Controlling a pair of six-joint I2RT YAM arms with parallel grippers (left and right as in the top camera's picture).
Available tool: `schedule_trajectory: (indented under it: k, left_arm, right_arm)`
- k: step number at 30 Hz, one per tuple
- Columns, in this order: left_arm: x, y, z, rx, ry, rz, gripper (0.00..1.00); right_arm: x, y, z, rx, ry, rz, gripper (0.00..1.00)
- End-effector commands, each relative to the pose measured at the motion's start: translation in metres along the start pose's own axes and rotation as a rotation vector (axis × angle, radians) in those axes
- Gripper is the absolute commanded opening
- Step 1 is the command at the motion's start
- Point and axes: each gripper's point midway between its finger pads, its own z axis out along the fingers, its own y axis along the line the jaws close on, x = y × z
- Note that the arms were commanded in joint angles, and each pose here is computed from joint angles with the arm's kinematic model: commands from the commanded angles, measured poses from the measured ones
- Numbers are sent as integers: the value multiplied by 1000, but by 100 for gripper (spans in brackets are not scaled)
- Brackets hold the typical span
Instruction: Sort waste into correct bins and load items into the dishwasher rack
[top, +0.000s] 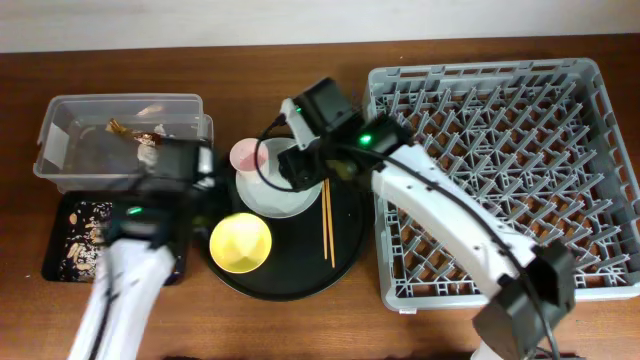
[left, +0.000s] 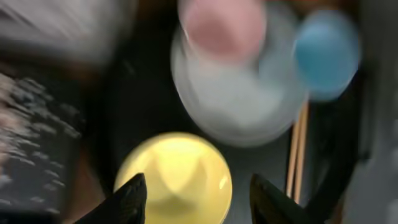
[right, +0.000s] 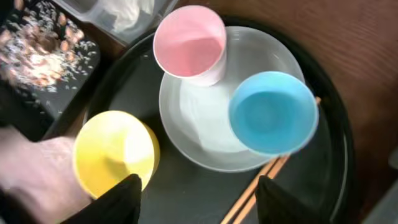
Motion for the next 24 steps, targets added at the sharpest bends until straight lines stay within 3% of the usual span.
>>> schedule_trajectory:
  k: [1,3,7,15,18,24]
  left_arm:
    - [-47,60,-60,-94,-232,-178,95]
    - [-47,81,-65,-134,-240,-235,99]
    - [-46,82,-65,-136,-237,-236,99]
    - [-46,82,-65,-136,-238,-236,99]
    - [-46,82,-65,-136,-237,-236,99]
    - [-46,82,-65,-136,-237,-236,99]
  right_arm:
    - [13,7,49,6,69,-96,57]
    - [20,7,78,4,99,-152,44]
    - [22,-17,96,124,108,-156,44]
    - [6,6,92,85,47,-188,44]
    - [3,-16,90,212,40,-200,43]
    - [1,-26,93,252,35,-209,43]
